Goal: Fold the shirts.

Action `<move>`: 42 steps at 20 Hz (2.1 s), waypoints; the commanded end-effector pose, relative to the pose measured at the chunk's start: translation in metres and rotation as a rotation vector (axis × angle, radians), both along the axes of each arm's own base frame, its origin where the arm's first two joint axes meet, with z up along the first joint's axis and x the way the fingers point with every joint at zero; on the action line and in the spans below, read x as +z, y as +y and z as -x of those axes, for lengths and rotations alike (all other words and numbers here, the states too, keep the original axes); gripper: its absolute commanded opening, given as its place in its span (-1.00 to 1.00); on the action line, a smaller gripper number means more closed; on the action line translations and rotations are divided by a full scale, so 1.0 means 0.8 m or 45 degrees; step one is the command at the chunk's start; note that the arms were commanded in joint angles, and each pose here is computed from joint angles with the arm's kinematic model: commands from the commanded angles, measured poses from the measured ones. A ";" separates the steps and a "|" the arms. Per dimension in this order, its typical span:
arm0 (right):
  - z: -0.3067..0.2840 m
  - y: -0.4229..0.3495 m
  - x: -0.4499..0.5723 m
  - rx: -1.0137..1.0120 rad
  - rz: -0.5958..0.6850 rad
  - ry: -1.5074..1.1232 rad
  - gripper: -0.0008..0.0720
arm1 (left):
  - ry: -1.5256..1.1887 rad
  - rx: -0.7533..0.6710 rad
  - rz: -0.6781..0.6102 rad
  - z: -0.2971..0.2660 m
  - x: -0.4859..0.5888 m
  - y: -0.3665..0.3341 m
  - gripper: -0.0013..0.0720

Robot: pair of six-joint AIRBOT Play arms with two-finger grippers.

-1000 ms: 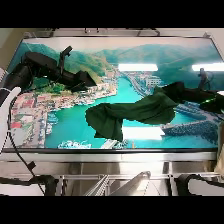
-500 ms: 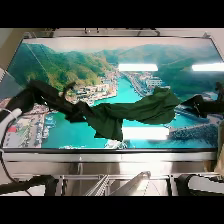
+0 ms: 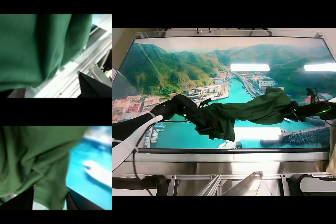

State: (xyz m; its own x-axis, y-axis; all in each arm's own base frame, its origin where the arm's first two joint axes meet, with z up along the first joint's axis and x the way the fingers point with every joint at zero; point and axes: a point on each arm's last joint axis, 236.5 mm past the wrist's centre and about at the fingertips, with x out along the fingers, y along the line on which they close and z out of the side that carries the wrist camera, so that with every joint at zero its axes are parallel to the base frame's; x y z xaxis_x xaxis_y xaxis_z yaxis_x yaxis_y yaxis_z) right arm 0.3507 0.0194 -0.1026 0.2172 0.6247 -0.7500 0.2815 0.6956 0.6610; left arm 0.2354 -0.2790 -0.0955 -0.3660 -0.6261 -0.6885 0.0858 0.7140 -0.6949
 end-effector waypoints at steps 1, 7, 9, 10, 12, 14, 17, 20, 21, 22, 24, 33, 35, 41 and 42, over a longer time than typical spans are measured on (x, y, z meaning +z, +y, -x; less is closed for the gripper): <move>-0.005 0.015 -0.012 0.032 0.037 0.000 0.20 | -0.043 -0.033 0.000 -0.013 -0.008 -0.021 0.43; -0.007 0.015 -0.014 0.026 0.044 -0.006 0.20 | -0.079 -0.002 0.027 -0.039 0.009 -0.016 -0.90; -0.008 0.015 -0.014 0.025 0.047 -0.008 -0.16 | -0.079 -0.001 0.030 -0.039 0.013 -0.012 -0.90; -0.007 0.016 -0.014 0.029 0.044 -0.007 -0.61 | -0.091 0.008 0.030 -0.043 0.015 -0.010 -0.90; 0.000 0.028 -0.005 0.074 -0.005 -0.004 -0.93 | -0.128 0.029 0.057 -0.052 0.030 -0.007 -0.90; 0.010 0.059 0.037 0.180 -0.177 -0.068 -0.93 | -0.221 0.047 0.110 -0.067 0.068 0.004 -0.89; 0.002 0.101 0.211 0.283 -0.517 -0.501 -0.93 | -0.366 0.145 0.403 -0.083 0.204 0.026 -0.89; 0.053 0.115 0.482 0.367 -0.782 -1.298 -0.93 | -0.719 0.098 0.542 -0.065 0.370 0.081 -0.89; 0.090 0.113 0.568 0.356 -0.806 -1.576 -0.92 | -0.914 0.094 0.528 -0.056 0.427 0.103 -0.89; 0.129 0.113 0.634 0.337 -0.792 -1.805 -0.93 | -1.113 0.112 0.496 -0.046 0.479 0.122 -0.88; 0.192 0.123 0.720 0.267 -0.610 -2.142 -0.93 | -1.553 0.178 0.362 -0.020 0.577 0.159 -0.88; 0.119 0.061 0.704 -0.094 0.112 -2.092 -0.92 | -1.652 0.272 0.249 -0.026 0.588 0.193 -0.88; 0.064 0.048 0.646 -0.055 -0.008 -1.888 -0.92 | -1.344 0.161 0.374 -0.048 0.510 0.158 -0.88; -0.130 0.073 0.287 0.054 -0.010 -1.016 -0.92 | -0.801 0.142 0.163 -0.165 0.208 0.095 -0.85; -0.158 0.067 0.227 -0.006 0.002 -0.903 -0.92 | -0.765 0.166 0.083 -0.188 0.160 0.101 -0.33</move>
